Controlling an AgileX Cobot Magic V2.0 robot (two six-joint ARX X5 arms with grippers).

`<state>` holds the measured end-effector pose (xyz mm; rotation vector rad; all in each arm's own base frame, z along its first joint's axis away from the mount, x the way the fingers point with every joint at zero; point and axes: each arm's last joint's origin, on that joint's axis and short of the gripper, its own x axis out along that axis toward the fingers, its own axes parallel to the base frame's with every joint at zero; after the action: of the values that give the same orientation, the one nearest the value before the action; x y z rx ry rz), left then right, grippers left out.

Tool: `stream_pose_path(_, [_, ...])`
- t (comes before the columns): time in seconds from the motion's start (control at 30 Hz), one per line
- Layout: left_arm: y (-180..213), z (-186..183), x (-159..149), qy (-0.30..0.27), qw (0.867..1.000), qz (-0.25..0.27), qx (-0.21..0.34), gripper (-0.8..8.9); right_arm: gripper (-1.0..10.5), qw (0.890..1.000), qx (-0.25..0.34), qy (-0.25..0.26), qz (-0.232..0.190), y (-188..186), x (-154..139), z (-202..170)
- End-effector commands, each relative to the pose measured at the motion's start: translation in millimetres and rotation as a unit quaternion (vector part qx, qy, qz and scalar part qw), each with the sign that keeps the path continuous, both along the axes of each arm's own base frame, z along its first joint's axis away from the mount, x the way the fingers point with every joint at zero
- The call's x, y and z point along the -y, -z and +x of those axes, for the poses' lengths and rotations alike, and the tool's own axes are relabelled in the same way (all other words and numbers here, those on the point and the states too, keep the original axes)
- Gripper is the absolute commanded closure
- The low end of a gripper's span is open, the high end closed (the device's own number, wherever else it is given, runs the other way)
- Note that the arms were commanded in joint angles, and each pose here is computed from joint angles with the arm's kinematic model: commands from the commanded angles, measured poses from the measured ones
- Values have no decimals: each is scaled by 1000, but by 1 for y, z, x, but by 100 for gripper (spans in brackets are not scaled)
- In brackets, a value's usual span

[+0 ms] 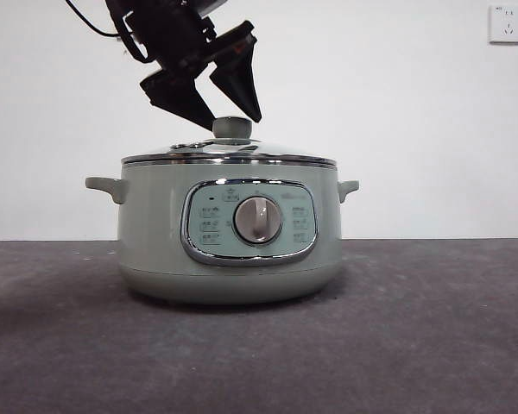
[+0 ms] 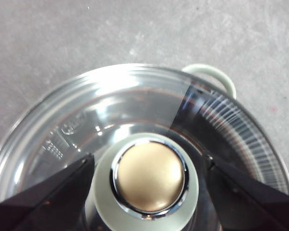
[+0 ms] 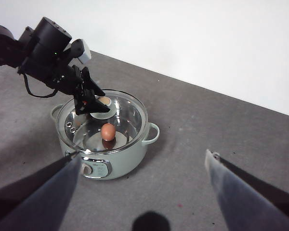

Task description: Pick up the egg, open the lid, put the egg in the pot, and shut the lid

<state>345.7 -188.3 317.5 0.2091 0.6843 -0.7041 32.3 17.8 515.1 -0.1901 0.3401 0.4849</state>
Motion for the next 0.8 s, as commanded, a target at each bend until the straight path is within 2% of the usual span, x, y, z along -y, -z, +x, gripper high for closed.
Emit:
stream_pose_path(0.03, [-17, -7, -4, -3, 1000, -13, 16, 432, 505, 1000, -13, 4, -3, 3, 0, 0])
stream_pose_path(0.27, [-63, -39, -24, -8, 998, -33, 54, 432, 505, 1000, -17, 4, -6, 3, -2, 3])
stream_pose_path(0.53, [-112, -111, -61, -4, 998, -33, 49, 433, 505, 999, -37, -9, -14, 5, -12, 17])
stream_pose_path(0.8, [-139, -177, -94, -9, 998, -45, 52, 440, 506, 998, -61, -24, -22, 7, -24, 32])
